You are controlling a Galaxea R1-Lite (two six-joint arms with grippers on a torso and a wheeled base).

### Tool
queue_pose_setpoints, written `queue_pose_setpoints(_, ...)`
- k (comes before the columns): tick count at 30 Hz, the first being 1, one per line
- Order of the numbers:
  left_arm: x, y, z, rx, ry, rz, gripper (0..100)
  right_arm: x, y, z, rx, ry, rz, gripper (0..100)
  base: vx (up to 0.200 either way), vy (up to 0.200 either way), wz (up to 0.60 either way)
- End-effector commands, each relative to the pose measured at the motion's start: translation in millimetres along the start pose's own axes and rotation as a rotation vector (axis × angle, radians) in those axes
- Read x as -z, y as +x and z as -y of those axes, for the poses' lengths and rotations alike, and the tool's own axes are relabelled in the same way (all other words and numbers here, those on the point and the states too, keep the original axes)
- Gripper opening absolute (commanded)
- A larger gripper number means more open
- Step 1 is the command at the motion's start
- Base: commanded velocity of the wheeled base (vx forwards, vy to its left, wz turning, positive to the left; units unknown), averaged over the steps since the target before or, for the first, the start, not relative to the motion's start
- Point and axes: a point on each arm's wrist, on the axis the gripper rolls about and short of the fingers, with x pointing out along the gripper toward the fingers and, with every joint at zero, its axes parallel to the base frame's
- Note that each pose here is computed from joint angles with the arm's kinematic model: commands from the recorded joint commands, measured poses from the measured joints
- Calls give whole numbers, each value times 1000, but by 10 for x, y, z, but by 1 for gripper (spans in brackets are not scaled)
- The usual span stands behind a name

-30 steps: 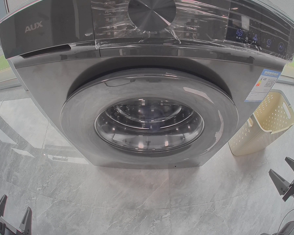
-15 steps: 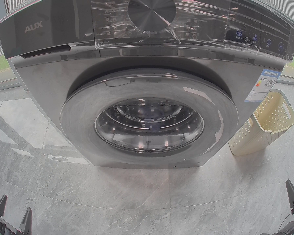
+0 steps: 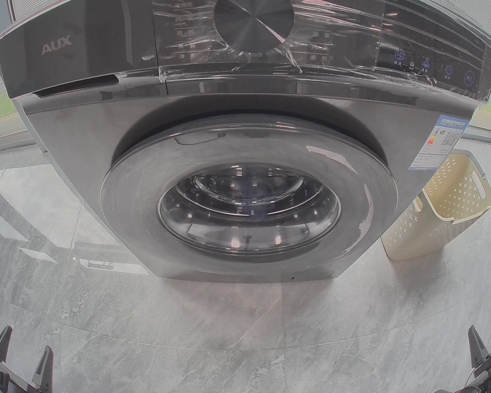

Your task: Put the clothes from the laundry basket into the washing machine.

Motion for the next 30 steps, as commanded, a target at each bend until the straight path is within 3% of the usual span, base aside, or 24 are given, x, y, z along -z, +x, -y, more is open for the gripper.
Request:
queue_pose_setpoints(1,43,3,-1,-1,-2,-5,100,73,-17,4,17,-10,0,100,0,0,0)
queue_pose_setpoints(9,43,3,-1,-1,-7,-5,100,76,-15,0,0,-34,0,100,0,0,0)
queue_pose_setpoints(12,43,3,-1,-1,-5,-5,100,75,-16,-9,-38,-74,1,100,0,0,0)
queue_pose_setpoints(18,43,3,-1,-1,-5,-5,100,75,-16,-9,-40,-45,1,100,0,0,0)
queue_pose_setpoints(30,43,3,-1,-1,-4,-5,100,76,-15,-1,-10,-34,0,100,0,0,0)
